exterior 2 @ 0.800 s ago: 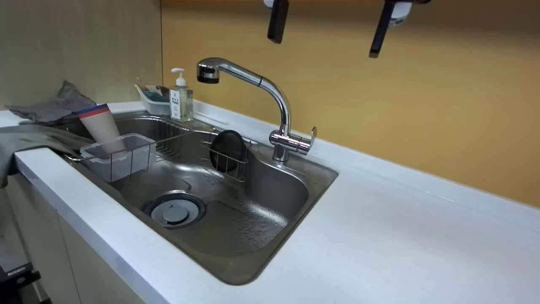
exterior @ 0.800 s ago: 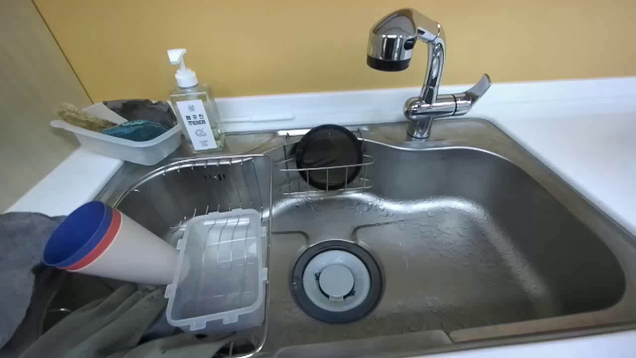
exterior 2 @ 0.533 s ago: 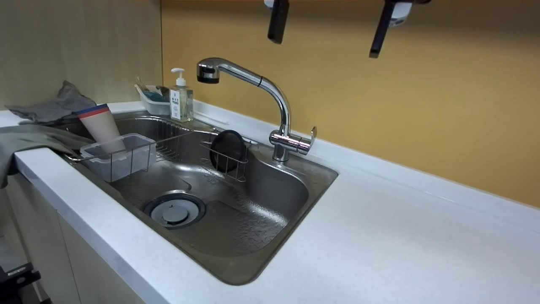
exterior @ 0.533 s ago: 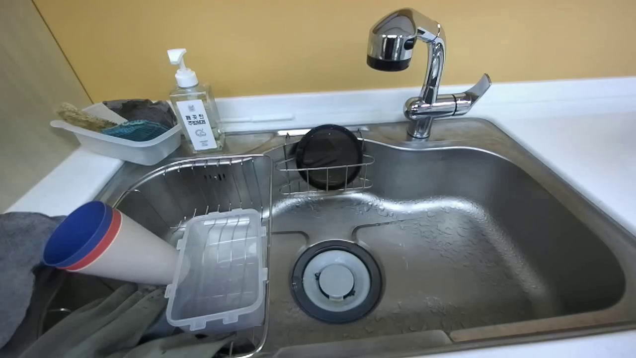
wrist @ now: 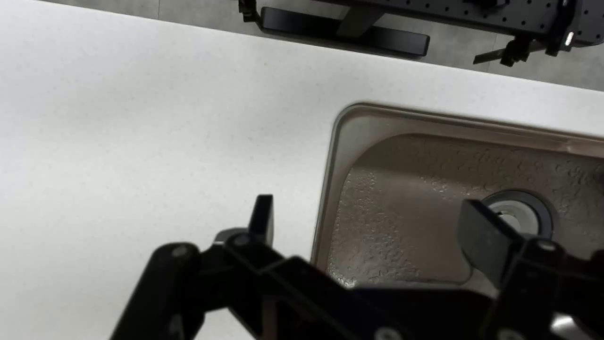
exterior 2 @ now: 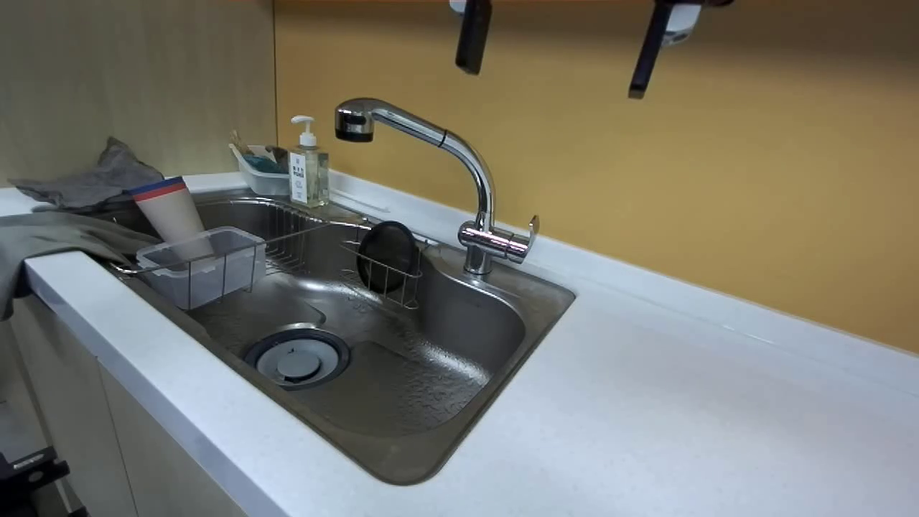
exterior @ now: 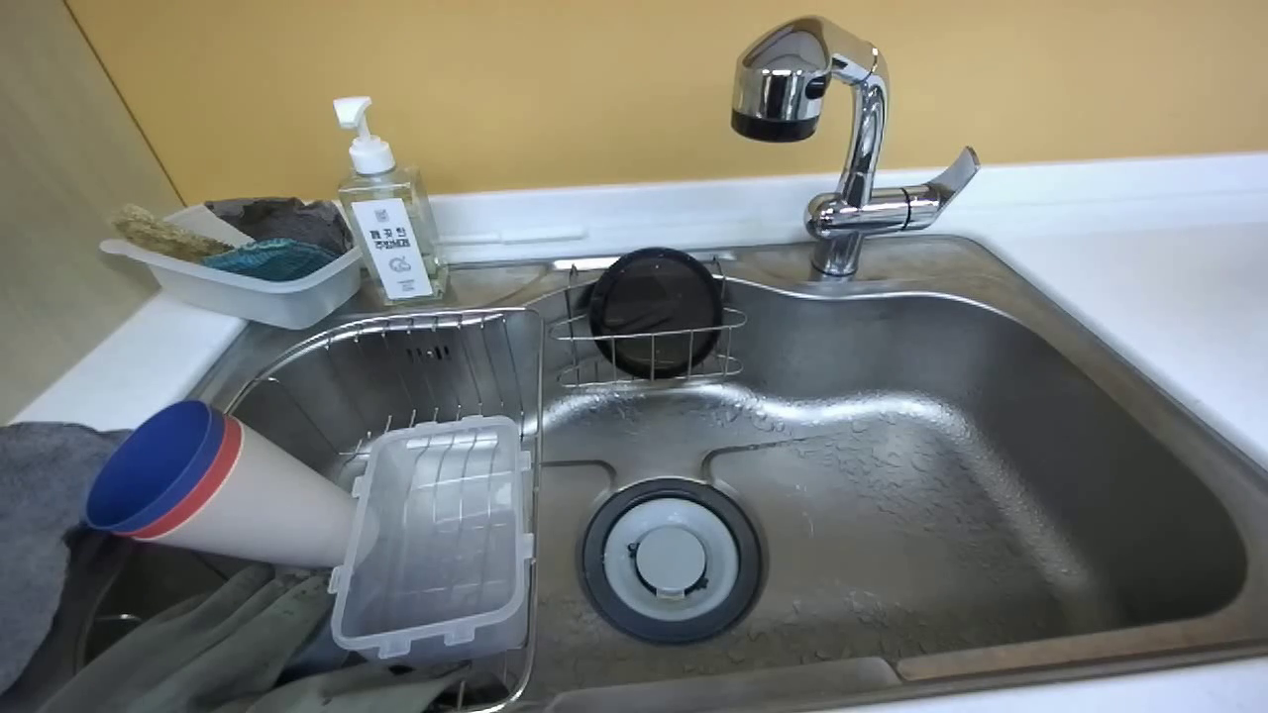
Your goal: Pull the tap handle downwards
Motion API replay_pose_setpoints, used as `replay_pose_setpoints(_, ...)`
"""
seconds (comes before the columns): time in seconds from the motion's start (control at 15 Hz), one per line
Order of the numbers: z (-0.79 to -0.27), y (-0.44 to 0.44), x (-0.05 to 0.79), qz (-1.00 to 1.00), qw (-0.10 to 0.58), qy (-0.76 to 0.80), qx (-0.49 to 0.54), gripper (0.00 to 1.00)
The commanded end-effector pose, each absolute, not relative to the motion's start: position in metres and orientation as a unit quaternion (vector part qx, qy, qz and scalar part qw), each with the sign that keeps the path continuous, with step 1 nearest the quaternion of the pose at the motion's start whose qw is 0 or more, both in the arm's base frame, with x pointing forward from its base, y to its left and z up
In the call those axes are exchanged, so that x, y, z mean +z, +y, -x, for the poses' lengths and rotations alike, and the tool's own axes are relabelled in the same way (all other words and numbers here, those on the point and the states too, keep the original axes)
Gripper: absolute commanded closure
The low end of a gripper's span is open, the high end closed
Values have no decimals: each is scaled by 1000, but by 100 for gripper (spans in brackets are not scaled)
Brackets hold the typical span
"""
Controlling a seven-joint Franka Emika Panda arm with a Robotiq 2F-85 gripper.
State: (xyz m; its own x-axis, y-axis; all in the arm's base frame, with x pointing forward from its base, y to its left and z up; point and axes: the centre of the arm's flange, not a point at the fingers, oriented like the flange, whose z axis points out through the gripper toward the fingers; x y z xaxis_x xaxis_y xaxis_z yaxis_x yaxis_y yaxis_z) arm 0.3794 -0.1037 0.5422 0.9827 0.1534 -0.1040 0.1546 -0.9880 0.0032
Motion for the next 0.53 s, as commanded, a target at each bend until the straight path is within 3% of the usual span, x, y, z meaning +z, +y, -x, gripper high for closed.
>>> replay_pose_setpoints(0.0,-391,-101,538,-996,30,69,-36,0)
replay_pose_setpoints(0.47,-467,-114,514,-995,56,0,83,0)
